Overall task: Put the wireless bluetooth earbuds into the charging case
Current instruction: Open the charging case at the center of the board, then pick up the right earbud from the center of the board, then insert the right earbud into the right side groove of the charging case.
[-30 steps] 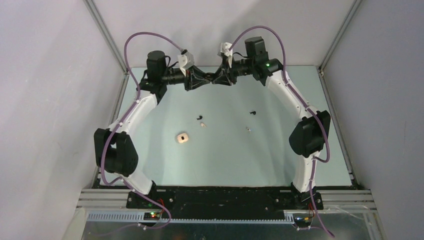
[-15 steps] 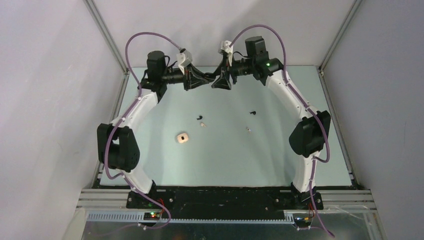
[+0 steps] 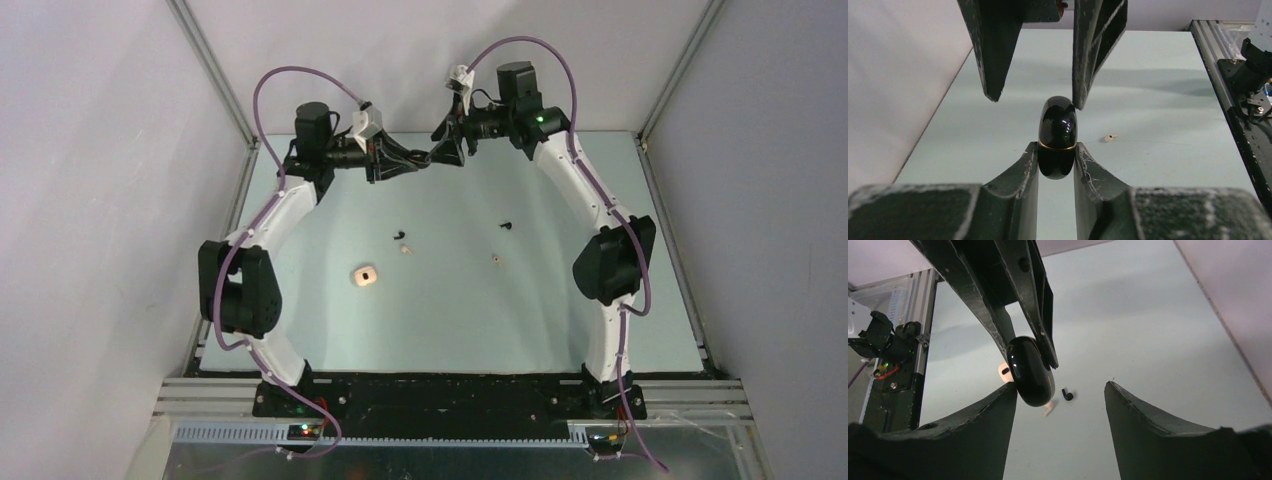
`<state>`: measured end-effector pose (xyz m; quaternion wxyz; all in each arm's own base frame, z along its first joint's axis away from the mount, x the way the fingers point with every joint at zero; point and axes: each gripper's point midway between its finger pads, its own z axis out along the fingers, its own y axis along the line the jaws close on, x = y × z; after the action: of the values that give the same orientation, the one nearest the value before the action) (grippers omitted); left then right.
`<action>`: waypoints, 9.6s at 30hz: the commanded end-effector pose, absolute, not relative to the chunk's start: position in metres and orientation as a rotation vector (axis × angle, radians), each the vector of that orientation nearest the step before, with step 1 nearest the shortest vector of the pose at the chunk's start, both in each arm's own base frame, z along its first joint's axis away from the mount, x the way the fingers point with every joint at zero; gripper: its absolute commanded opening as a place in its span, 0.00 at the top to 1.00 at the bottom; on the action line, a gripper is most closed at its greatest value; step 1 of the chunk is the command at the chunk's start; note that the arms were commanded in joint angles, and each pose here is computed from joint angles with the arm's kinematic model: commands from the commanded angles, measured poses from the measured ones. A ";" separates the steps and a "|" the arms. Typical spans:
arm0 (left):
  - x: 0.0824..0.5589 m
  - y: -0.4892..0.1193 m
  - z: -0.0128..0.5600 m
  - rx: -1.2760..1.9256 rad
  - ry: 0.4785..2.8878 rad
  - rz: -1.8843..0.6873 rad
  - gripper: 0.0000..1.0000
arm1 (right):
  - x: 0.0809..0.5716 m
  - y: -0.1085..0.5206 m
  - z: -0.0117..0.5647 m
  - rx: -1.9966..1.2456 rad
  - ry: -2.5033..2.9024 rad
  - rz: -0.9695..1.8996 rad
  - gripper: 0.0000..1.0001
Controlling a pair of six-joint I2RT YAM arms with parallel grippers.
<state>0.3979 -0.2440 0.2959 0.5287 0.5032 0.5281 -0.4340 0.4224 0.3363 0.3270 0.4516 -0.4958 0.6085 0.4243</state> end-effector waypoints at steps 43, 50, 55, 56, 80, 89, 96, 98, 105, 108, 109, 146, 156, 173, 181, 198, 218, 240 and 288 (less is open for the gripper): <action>0.408 -0.244 0.313 1.165 1.265 -1.081 1.00 | 0.411 0.315 0.406 -1.131 1.389 1.080 0.27; 0.410 -0.241 0.313 1.108 1.317 -1.095 1.00 | 0.414 0.263 0.352 -1.118 1.559 0.928 0.28; 0.407 -0.233 0.312 1.049 1.363 -1.087 1.00 | 0.422 0.213 0.268 -1.225 1.762 0.667 0.39; 0.407 -0.230 0.312 1.038 1.370 -1.084 1.00 | 0.421 0.207 0.257 -1.234 1.803 0.640 0.45; 0.400 -0.198 0.296 0.761 1.508 -1.019 1.00 | 0.452 0.157 0.116 -0.488 2.465 0.387 0.54; 0.398 -0.193 0.295 0.719 1.528 -1.016 1.00 | 0.447 0.144 0.080 -0.400 2.576 0.325 0.57; 0.399 -0.193 0.293 0.697 1.544 -1.023 1.00 | 0.454 0.142 0.059 -0.424 2.599 0.301 0.61; 0.399 -0.192 0.294 0.697 1.543 -1.023 1.00 | 0.456 0.141 0.055 -0.426 2.604 0.291 0.62; 0.400 -0.192 0.294 0.692 1.545 -1.021 1.00 | 0.459 0.142 0.045 -0.396 2.625 0.311 0.62; 0.400 -0.193 0.292 0.691 1.549 -1.027 1.00 | 0.460 0.146 0.045 -0.383 2.628 0.341 0.62; 0.401 -0.192 0.292 0.691 1.550 -1.028 1.00 | 0.460 0.146 0.044 -0.366 2.636 0.350 0.62; 0.401 -0.193 0.290 0.692 1.553 -1.031 1.00 | 0.458 0.151 0.030 -0.314 2.672 0.406 0.69; 0.401 -0.193 0.289 0.696 1.554 -1.034 1.00 | 0.455 0.151 0.029 -0.363 2.669 0.398 0.71; 0.404 -0.193 0.287 0.695 1.559 -1.037 1.00 | 0.448 0.148 0.029 -0.414 2.680 0.372 0.69; 0.405 -0.193 0.285 0.694 1.562 -1.037 1.00 | 0.441 0.146 0.029 -0.438 2.689 0.386 0.67; 0.407 -0.194 0.282 0.688 1.569 -1.041 1.00 | 0.439 0.145 0.029 -0.466 2.683 0.377 0.69; 0.415 -0.196 0.278 0.690 1.566 -1.047 1.00 | 0.472 0.170 0.097 -0.852 2.306 0.236 1.00; 0.452 -0.249 0.337 0.528 1.278 -0.848 1.00 | 0.434 0.275 0.417 -1.131 0.674 -0.433 1.00; 0.369 -0.256 0.335 0.766 1.064 -0.751 1.00 | 0.374 0.337 0.388 -1.326 0.516 -0.375 1.00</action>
<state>0.3827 -0.2585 0.3039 0.6987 0.3448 0.5229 -0.3457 0.3872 0.3406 0.3635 0.7260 -0.6150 0.2598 -0.1652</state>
